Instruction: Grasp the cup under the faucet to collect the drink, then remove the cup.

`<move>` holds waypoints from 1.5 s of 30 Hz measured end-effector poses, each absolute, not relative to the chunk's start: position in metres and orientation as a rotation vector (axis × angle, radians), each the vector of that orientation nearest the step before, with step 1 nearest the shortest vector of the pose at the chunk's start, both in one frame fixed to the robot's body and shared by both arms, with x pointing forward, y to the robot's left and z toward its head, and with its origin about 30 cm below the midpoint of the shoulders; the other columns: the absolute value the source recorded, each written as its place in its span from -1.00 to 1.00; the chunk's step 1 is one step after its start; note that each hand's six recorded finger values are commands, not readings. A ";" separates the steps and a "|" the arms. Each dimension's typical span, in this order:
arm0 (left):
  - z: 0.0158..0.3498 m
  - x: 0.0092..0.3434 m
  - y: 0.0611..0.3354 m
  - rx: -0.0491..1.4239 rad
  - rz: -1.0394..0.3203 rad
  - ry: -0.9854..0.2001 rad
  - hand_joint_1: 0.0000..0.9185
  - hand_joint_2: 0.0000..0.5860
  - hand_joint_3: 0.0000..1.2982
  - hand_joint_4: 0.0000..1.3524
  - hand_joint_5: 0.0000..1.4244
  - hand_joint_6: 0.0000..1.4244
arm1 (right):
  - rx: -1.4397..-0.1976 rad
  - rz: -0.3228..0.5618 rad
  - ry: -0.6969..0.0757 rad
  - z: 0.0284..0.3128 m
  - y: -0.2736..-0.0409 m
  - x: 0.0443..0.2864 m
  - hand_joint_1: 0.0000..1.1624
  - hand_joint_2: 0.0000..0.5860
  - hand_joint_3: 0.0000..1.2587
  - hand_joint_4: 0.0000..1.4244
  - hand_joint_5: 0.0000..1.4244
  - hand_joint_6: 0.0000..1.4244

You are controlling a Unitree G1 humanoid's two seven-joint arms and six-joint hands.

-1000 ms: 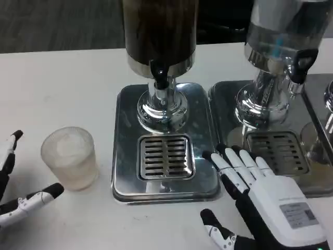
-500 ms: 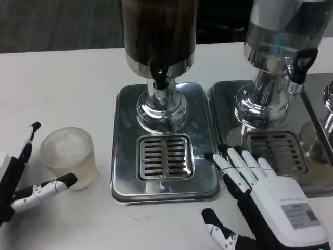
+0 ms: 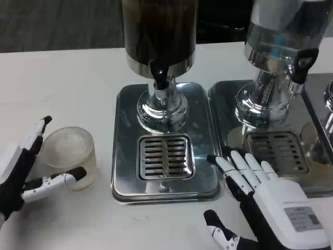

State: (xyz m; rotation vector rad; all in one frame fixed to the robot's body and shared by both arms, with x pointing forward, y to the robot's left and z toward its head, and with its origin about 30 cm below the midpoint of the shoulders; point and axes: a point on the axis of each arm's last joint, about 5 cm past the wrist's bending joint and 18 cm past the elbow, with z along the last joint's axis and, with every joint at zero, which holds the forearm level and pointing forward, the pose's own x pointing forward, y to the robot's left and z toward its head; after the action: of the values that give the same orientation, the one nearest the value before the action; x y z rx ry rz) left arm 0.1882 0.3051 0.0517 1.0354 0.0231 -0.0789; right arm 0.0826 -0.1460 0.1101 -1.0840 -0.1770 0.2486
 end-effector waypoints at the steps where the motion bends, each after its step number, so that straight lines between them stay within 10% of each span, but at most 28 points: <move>1: 0.052 0.190 0.305 1.037 -0.081 0.021 -0.72 -1.00 -1.00 -1.00 -0.84 -0.79 | -1.082 0.248 -0.177 0.110 -0.146 0.083 -0.04 0.54 -0.82 -1.00 -1.00 -1.00; 45: 0.049 0.212 0.284 0.901 -0.156 0.039 -0.51 -0.76 -0.85 -0.84 -0.55 -0.54 | -1.039 0.190 -0.138 0.114 -0.147 0.075 0.01 0.55 -0.79 -0.98 -1.00 -1.00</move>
State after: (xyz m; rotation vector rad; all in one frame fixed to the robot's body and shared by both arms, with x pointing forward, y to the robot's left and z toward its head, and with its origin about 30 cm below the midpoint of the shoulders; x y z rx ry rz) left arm 0.2115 0.2838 0.0493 0.9009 0.0386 -0.1564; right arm 0.0753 -0.1466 0.1142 -1.0390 -0.1382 0.1899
